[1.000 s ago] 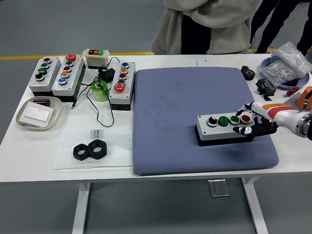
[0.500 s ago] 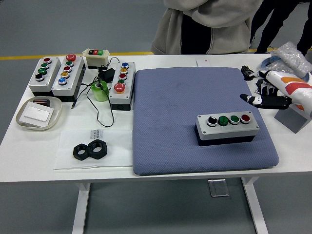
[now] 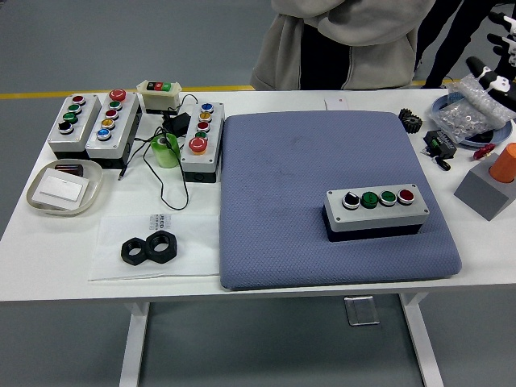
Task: Pick up the button,place it on the desk,press the button,press the button
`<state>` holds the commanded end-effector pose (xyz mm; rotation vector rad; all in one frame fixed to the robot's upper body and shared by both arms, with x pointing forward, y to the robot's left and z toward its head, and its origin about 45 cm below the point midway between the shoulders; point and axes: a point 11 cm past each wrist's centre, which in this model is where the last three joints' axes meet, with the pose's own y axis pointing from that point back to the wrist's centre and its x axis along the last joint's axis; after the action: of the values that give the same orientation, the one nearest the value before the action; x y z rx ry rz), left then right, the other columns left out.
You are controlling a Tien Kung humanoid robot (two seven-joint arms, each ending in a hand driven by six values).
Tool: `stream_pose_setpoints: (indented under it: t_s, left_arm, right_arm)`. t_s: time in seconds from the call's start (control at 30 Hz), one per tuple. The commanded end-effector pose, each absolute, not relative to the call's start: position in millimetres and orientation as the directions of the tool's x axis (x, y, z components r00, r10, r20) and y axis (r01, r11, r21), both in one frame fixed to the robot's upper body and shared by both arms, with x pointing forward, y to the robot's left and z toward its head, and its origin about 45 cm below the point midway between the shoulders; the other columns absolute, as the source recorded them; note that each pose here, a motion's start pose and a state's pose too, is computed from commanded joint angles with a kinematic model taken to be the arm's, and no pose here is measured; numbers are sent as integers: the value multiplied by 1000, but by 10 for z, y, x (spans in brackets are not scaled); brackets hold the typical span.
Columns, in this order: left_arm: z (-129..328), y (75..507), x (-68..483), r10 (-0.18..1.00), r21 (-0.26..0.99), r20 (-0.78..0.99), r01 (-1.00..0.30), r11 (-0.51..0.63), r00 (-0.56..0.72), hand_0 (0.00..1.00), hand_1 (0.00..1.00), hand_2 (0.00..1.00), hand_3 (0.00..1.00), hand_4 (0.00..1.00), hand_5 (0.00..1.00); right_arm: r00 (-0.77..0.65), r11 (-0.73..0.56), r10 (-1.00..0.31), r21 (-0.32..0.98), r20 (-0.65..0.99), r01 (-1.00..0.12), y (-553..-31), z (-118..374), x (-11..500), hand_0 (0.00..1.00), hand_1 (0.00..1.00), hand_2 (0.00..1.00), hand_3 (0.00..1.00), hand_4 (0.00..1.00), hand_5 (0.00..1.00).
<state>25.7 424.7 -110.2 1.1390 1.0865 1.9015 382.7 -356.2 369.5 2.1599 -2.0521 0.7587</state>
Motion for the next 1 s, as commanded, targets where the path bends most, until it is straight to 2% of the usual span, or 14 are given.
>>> stream_pose_setpoints:
  t_s: [0.2, 0.23, 0.3, 0.5, 1.0]
  left_arm:
    - [-1102, 4244, 272, 842, 892, 357, -122, -436, -404, 711, 833, 893, 826, 641, 998]
    - [-1102, 4243, 274, 842, 892, 356, -122, -436, -404, 708, 833, 892, 826, 641, 998]
    - [-1103, 4239, 282, 842, 892, 355, -124, -435, -405, 708, 833, 892, 826, 641, 998]
    - [-1104, 4233, 289, 843, 892, 354, -125, -434, -405, 711, 833, 893, 826, 641, 998]
    - [-1102, 4231, 317, 843, 891, 351, -131, -434, -409, 714, 832, 893, 826, 641, 998]
  right_arm:
    - [-41, 10, -989, -215, 140, -977, -3861, 3561, 3879, 996, 925, 992, 998, 743, 555]
    - [-43, 22, -994, -200, 101, -980, -3892, 3530, 3884, 984, 910, 965, 971, 744, 607]
    - [-54, 59, -998, -143, -33, -988, -3994, 3410, 3894, 984, 910, 965, 971, 744, 607]
    - [-67, 83, -978, -73, -197, -994, -4092, 3243, 3889, 982, 900, 950, 951, 747, 622]
    - [-41, 49, -980, -35, -193, -998, -4105, 3132, 3856, 964, 875, 908, 902, 707, 593]
